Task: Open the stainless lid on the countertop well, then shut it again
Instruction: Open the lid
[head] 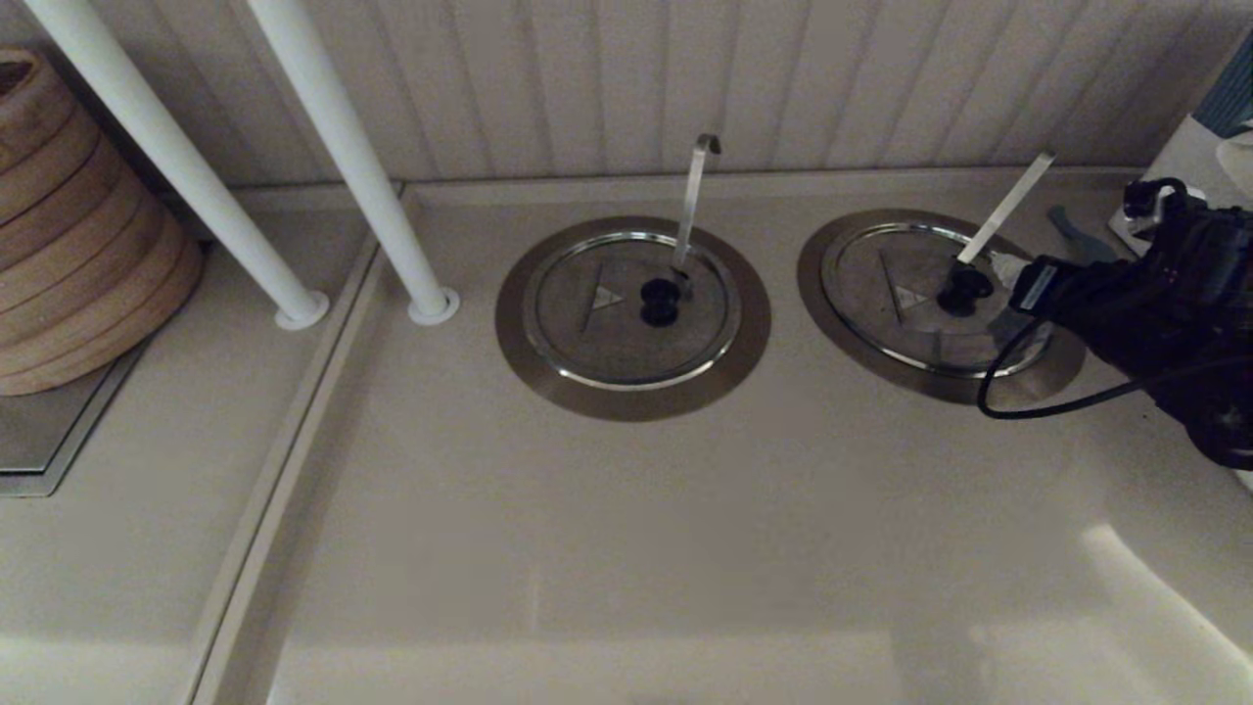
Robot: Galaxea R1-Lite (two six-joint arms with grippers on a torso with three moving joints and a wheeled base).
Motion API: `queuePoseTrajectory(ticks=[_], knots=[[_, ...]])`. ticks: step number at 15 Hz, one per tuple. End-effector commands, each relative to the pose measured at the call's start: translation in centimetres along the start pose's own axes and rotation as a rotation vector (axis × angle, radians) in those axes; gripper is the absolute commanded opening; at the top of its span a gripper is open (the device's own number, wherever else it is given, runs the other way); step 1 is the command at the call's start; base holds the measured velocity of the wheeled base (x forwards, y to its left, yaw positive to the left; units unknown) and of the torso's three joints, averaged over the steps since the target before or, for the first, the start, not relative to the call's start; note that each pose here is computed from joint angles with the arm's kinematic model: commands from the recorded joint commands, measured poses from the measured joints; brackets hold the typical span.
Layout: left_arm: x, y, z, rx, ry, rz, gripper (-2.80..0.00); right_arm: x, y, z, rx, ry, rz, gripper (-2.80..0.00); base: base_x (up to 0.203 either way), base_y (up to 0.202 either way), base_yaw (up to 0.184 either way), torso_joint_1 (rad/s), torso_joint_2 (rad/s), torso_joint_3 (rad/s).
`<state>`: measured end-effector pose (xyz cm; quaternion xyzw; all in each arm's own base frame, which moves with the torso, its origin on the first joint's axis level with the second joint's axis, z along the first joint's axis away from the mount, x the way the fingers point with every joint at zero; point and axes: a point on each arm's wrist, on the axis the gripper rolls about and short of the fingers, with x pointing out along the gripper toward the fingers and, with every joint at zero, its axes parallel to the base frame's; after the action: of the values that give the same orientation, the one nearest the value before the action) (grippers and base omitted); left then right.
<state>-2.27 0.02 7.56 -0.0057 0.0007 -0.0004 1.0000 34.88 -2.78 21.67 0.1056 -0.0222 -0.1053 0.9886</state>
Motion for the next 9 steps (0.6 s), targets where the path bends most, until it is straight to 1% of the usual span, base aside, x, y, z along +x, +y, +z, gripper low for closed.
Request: queuePoseTrajectory(ticks=[1,5,9], knots=[[0.0,0.0,0.0,-0.001,-0.001,0.001,-2.8,0.1,0.4,-0.3,0.006,0.004,0.011,0.0,0.0,0.0,0.0,0.0,0.0,0.0],[0.0,0.0,0.0,-0.001,-0.001,0.001,-2.8,0.2,1.2,-1.2,0.015,0.031,0.033,0.0,0.0,0.0,0.0,0.0,0.0,0.0],[0.0,0.0,0.0,-0.001,0.0,0.001,-2.8,0.5,1.2,-1.8,0.013,0.042,0.032,0.0,0.0,0.0,0.0,0.0,0.0,0.0]])
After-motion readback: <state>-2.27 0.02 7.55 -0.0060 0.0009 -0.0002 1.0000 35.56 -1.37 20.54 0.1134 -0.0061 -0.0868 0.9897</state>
